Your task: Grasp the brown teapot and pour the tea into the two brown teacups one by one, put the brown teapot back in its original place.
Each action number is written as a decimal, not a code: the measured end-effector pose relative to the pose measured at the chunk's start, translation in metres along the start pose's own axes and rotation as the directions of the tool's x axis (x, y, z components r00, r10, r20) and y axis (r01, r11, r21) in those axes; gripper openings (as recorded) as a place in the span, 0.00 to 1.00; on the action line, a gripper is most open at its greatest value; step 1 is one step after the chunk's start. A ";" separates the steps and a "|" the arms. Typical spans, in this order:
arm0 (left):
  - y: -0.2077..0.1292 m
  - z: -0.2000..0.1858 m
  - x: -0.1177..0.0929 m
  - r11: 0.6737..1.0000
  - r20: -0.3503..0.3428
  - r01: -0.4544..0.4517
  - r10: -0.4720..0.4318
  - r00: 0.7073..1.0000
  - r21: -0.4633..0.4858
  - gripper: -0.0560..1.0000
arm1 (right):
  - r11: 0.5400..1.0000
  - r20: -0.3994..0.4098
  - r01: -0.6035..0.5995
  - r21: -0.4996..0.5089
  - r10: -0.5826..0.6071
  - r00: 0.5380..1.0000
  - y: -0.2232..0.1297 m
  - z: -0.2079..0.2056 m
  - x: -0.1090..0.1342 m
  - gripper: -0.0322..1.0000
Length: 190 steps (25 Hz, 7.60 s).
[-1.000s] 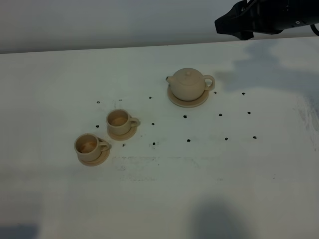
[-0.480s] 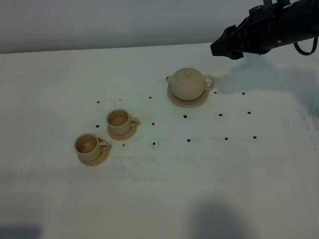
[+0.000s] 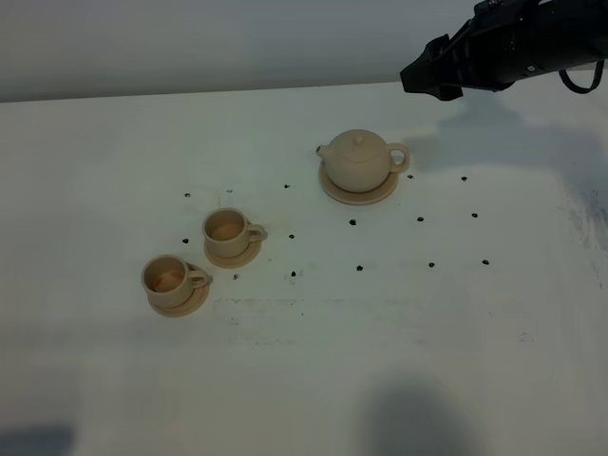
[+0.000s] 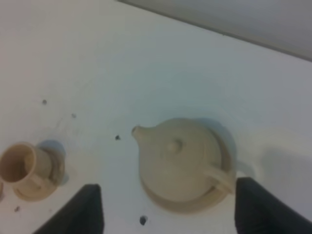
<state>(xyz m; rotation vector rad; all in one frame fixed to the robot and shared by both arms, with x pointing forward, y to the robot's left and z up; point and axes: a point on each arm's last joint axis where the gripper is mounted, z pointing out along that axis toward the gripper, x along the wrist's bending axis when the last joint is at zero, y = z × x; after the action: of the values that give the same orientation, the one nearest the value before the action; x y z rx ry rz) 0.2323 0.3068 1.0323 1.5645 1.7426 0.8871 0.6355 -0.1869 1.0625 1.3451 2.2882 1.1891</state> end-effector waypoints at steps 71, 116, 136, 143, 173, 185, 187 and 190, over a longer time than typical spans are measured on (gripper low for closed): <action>-0.001 0.000 0.000 1.000 -0.039 0.025 -0.024 0.999 0.001 0.46 | 0.962 0.269 -0.239 0.129 0.198 0.943 -0.016 0.132 -0.083 0.53; -0.001 0.000 0.000 1.000 -0.039 0.025 -0.024 0.999 0.001 0.46 | 0.915 0.250 -0.145 0.375 0.051 0.967 -0.044 0.159 -0.053 0.53; -0.001 0.000 0.000 1.000 -0.039 0.024 -0.024 0.999 0.002 0.46 | 0.878 0.273 -0.105 0.467 -0.030 0.961 -0.048 0.151 -0.052 0.53; -0.001 0.000 0.000 1.000 -0.039 0.024 -0.024 0.999 0.002 0.46 | 0.882 0.261 -0.080 0.465 -0.051 0.964 -0.038 0.142 -0.044 0.53; -0.001 0.000 0.000 1.000 -0.039 0.025 -0.024 0.999 0.002 0.46 | 0.819 0.168 -0.040 0.573 -0.069 0.983 -0.041 0.141 -0.019 0.53; -0.001 0.000 0.000 1.000 -0.040 0.024 -0.024 0.999 0.002 0.46 | 0.818 0.111 -0.034 0.574 -0.037 0.993 -0.041 0.143 -0.009 0.53; -0.001 0.000 0.000 1.000 -0.040 0.024 -0.024 0.999 0.002 0.46 | 0.820 0.103 -0.037 0.571 -0.027 0.994 -0.040 0.143 -0.008 0.53; -0.001 0.000 0.000 1.000 -0.040 0.023 -0.023 0.999 0.002 0.46 | 0.824 0.084 -0.038 0.566 -0.012 0.996 -0.040 0.143 -0.006 0.53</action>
<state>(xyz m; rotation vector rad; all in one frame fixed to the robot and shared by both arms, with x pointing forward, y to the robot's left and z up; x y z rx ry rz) 0.2317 0.3067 1.0318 1.5347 1.7870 0.9108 0.6935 -0.1259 0.9395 1.5504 2.6873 0.4282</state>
